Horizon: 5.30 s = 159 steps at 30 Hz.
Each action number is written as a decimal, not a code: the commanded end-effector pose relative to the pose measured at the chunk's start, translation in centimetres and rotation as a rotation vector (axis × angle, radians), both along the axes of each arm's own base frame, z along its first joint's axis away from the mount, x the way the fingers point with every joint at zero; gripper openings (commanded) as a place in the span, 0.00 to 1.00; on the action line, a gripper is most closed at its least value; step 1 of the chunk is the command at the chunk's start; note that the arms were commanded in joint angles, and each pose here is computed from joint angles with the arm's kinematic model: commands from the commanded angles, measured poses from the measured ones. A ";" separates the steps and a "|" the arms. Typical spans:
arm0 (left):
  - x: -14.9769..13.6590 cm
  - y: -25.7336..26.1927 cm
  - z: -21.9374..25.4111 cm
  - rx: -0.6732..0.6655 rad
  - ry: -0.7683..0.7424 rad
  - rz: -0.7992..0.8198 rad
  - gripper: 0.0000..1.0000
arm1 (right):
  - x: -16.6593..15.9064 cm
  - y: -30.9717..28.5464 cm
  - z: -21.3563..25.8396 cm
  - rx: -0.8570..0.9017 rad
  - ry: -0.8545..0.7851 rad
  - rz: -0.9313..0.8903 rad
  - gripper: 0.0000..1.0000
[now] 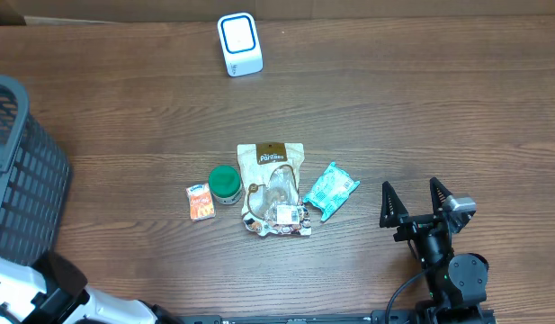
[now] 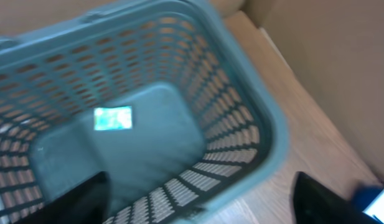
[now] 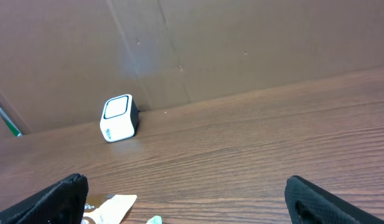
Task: Scan the item barcode
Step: 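Move the left gripper into the basket toward the Kleenex tissue pack, then grasp the white-green Kleenex pack with the left gripper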
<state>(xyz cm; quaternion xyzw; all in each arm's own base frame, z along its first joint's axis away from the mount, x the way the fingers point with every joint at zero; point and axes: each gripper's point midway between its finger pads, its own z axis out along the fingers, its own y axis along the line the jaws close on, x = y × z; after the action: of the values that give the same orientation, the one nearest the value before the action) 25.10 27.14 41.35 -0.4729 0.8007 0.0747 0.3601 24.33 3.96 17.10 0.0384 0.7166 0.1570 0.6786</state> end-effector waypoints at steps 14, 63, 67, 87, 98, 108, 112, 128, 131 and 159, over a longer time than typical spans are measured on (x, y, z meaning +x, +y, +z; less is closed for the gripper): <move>-0.5 5.3 -13.1 -0.262 0.250 0.098 0.73 | 0.0 -0.1 -0.1 0.003 -0.006 -0.005 1.00; 0.8 14.3 -32.5 -0.093 0.516 0.056 0.62 | 0.0 -0.1 -0.1 0.003 -0.006 -0.004 1.00; 0.3 14.5 -34.0 -0.104 0.560 0.067 0.56 | 0.0 -0.1 -0.1 0.003 -0.006 -0.004 1.00; -0.7 14.5 -38.6 -0.165 0.635 0.127 0.20 | 0.0 -0.1 -0.1 0.003 -0.006 -0.004 1.00; -1.5 12.8 -38.8 -0.248 0.646 0.151 0.04 | 0.0 -0.1 -0.1 0.003 -0.006 -0.004 1.00; 1.4 11.0 -32.6 -0.279 0.400 0.125 0.04 | 0.0 -0.1 -0.1 0.003 -0.006 -0.004 1.00; 2.3 10.3 -30.8 -0.290 0.333 0.102 0.04 | 0.0 -0.1 -0.1 0.003 -0.006 -0.004 1.00; 2.2 9.3 -32.5 -0.258 0.460 -0.056 0.74 | 0.0 -0.1 -0.1 0.003 -0.006 -0.004 1.00; 2.2 9.3 -34.1 -0.267 0.499 -0.112 0.76 | 0.0 -0.1 -0.1 0.003 -0.006 -0.004 1.00; 4.1 8.9 -29.1 -0.321 0.371 -0.058 0.04 | 0.0 -0.1 -0.1 0.003 -0.006 -0.004 1.00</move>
<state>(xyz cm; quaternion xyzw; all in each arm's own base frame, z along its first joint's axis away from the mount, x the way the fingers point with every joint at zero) 26.62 35.18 5.92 -0.4598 0.8868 0.0259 0.0387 24.33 3.96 17.11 0.0384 0.7164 0.1570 0.6787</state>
